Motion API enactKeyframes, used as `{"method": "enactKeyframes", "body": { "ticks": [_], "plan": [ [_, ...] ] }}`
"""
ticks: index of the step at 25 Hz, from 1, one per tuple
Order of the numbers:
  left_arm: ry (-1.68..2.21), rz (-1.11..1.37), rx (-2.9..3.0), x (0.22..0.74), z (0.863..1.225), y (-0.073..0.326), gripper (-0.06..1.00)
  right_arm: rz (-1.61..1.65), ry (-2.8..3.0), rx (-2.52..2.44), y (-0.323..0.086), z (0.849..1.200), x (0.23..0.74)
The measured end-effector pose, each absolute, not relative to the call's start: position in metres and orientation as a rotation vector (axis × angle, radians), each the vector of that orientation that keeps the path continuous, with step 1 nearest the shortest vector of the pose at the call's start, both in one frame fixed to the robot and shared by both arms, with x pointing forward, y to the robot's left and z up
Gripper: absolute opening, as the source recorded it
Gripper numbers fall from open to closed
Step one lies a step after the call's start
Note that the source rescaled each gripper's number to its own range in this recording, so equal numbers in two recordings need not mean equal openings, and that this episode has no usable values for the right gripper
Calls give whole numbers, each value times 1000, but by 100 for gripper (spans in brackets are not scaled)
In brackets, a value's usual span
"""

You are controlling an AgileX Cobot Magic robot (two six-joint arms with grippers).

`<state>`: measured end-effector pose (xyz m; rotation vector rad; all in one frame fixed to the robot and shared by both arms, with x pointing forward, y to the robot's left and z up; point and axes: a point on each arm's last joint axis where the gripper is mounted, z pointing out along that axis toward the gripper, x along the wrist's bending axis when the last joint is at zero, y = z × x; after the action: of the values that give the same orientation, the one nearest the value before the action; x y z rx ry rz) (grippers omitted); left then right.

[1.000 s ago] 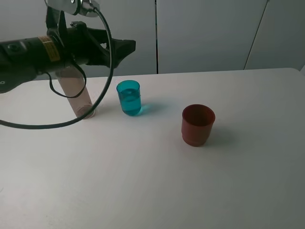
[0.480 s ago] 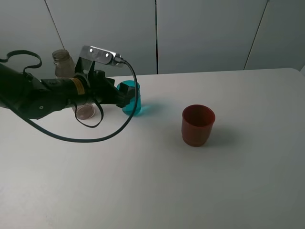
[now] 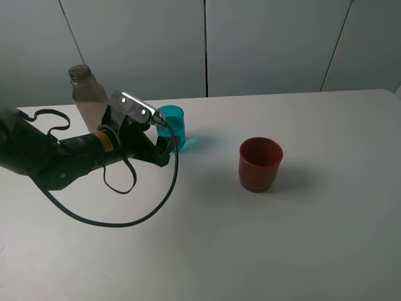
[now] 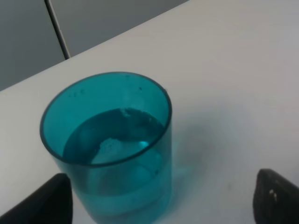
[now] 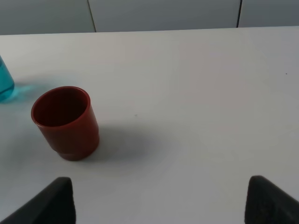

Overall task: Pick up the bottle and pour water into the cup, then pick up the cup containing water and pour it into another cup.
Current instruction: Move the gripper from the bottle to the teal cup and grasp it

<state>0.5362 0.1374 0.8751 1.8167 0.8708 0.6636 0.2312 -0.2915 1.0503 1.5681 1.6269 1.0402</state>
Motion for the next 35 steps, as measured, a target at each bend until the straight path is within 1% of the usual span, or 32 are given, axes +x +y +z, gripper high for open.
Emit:
{"method": "enactKeyframes", "body": {
  "ticks": [12, 22, 30, 35],
  "plan": [
    [863, 727, 1744, 545, 840, 139, 95, 1040, 1627, 1568, -292, 1050, 231],
    [832, 731, 1755, 566, 834, 134, 95, 1037, 1631, 1562, -292, 1050, 231],
    [834, 715, 1785, 574, 818, 132, 95, 1040, 1627, 1568, -292, 1050, 231],
    [791, 746, 1790, 584, 814, 127, 95, 1040, 1627, 1568, -292, 1050, 231]
  ]
}}
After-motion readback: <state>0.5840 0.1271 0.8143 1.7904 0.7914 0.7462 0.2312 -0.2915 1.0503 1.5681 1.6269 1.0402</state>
